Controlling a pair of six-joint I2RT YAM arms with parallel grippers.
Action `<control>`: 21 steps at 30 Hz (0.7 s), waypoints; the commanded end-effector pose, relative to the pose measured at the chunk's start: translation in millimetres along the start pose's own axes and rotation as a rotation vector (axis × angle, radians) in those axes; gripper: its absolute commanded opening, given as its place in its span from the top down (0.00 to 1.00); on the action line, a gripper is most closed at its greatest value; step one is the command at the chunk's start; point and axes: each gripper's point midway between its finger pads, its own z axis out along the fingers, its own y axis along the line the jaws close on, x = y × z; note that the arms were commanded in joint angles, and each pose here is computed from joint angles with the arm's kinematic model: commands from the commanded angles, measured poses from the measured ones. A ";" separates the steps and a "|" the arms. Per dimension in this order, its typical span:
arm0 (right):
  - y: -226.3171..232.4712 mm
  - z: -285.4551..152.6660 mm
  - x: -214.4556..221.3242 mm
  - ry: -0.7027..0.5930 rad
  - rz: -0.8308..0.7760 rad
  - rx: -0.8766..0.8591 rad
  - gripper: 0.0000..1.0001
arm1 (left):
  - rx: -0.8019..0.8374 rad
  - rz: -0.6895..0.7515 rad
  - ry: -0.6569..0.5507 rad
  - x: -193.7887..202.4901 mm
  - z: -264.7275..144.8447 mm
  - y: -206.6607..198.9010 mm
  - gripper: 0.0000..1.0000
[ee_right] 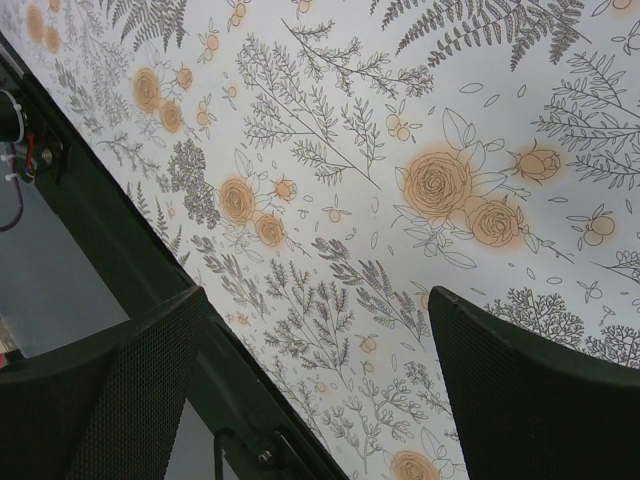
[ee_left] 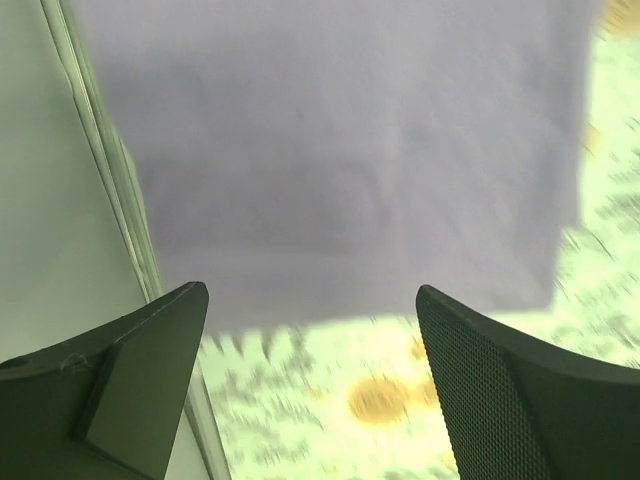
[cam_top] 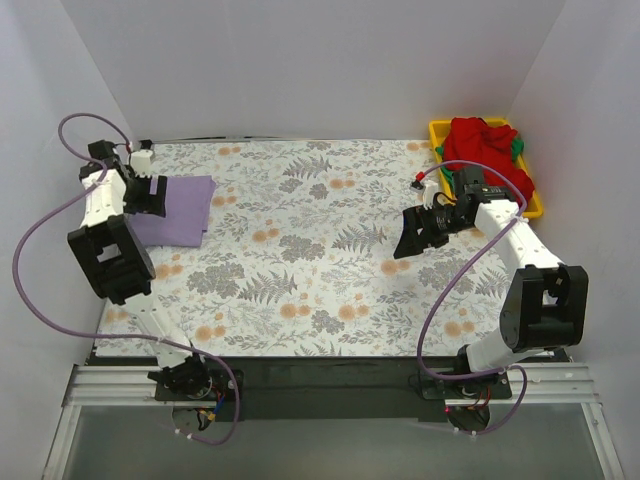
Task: Fold and stack the t-shirts
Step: Neatly place the folded tshirt to the corner
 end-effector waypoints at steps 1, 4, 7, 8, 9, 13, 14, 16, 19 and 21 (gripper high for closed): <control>8.1 -4.8 -3.8 -0.028 -0.022 -0.013 0.02 | 0.027 0.004 -0.062 4.1 -65.7 -26.1 0.15; 7.6 -6.6 -5.8 -0.033 -0.025 -0.005 0.02 | 0.067 -0.024 -0.009 38.8 -64.4 -40.8 0.16; 9.1 -6.1 -5.2 -0.033 -0.025 -0.012 0.02 | 0.061 -0.050 0.028 62.1 -62.5 -44.4 0.16; 9.4 -5.6 -4.7 -0.033 -0.024 -0.015 0.02 | 0.070 -0.057 0.050 72.8 -58.6 -47.8 0.16; 10.0 -5.7 -4.4 -0.035 -0.026 -0.017 0.02 | 0.067 -0.059 0.059 76.9 -57.3 -47.9 0.16; 9.2 -3.9 -0.7 -0.027 -0.021 -0.020 0.02 | 0.047 -0.065 0.071 88.9 -45.2 -45.4 0.16; 9.3 -3.5 -1.1 -0.027 -0.020 -0.023 0.02 | 0.040 -0.065 0.069 89.2 -42.7 -44.0 0.15; 8.7 -2.8 0.0 -0.023 -0.020 -0.025 0.02 | 0.031 -0.071 0.069 90.5 -32.7 -40.9 0.15; 7.6 -1.9 1.9 -0.021 -0.019 -0.025 0.02 | 0.042 -0.094 0.087 94.7 -16.6 -41.1 0.14; 7.0 -0.2 4.6 -0.013 -0.013 -0.029 0.02 | 0.045 -0.107 0.097 97.7 -8.5 -40.2 0.15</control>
